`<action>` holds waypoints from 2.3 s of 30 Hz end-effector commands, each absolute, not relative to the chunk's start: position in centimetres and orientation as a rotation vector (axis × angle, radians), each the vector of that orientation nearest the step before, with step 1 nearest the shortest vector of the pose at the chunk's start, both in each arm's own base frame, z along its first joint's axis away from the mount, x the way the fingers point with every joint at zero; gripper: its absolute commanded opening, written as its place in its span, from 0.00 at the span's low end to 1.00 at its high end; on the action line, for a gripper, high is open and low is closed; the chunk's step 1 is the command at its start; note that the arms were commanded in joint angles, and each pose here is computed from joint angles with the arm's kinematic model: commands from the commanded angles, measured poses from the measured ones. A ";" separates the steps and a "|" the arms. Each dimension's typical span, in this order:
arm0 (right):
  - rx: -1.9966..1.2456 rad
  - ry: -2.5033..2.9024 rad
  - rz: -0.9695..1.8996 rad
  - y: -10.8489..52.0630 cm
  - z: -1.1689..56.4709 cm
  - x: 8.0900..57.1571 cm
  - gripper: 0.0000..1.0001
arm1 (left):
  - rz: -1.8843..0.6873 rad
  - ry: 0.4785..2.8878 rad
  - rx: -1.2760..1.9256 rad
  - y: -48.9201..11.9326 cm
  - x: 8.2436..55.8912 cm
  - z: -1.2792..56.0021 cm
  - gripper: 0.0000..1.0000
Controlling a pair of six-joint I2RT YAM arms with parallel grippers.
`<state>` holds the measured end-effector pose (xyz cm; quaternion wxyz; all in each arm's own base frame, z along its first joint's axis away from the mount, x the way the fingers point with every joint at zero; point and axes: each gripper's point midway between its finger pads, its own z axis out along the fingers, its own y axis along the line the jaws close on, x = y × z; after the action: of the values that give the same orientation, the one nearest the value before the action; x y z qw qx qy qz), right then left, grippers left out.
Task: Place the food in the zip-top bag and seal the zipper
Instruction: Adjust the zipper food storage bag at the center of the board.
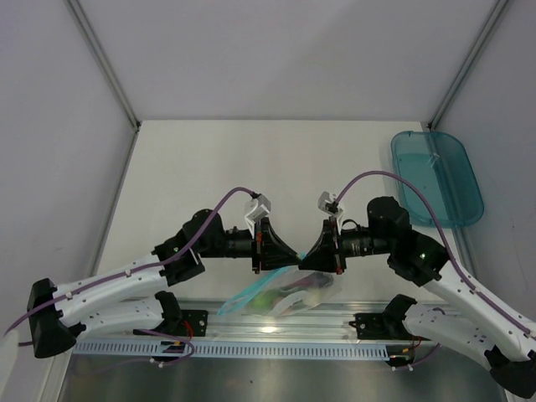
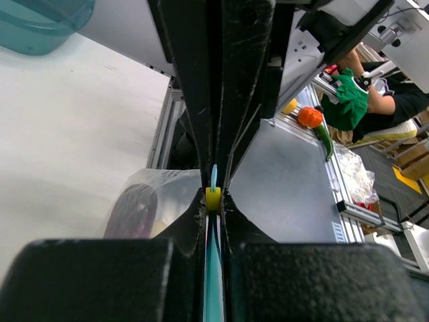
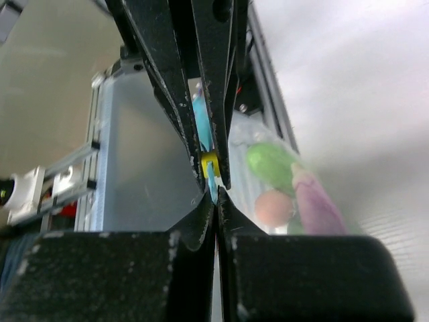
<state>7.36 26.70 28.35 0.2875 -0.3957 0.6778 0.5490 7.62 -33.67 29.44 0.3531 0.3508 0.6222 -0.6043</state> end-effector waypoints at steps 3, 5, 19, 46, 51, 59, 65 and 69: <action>-0.710 1.693 1.348 26.2 33.0 11.1 0.00 | -1.566 1.625 0.892 -33.6 7.8 29.7 0.01; -0.684 1.679 1.365 26.0 33.3 11.0 0.00 | -1.565 1.631 0.883 -33.5 7.8 29.5 0.01; -0.754 1.695 1.357 26.3 31.5 9.7 0.00 | -1.581 1.623 0.873 -32.5 7.3 30.0 0.01; -0.996 1.769 1.357 26.5 31.4 7.7 0.08 | -1.470 1.748 0.828 -30.8 7.8 26.1 0.01; -1.113 1.772 1.330 26.5 31.2 7.7 0.31 | -1.438 1.749 0.852 -30.5 7.8 26.6 0.01; -1.142 1.782 1.369 27.0 30.8 8.6 0.22 | -1.467 1.723 0.872 -30.7 7.5 27.2 0.01; -1.158 1.783 1.415 27.5 30.6 8.8 0.23 | -1.471 1.720 0.878 -30.8 7.5 27.3 0.01; -1.183 1.781 1.440 27.9 30.4 8.7 0.13 | -1.472 1.716 0.890 -30.9 7.4 27.4 0.01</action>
<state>8.92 27.51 28.76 0.2674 -0.4210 0.6931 0.5205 7.48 -30.66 24.81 0.3271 0.3283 0.6902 -0.5558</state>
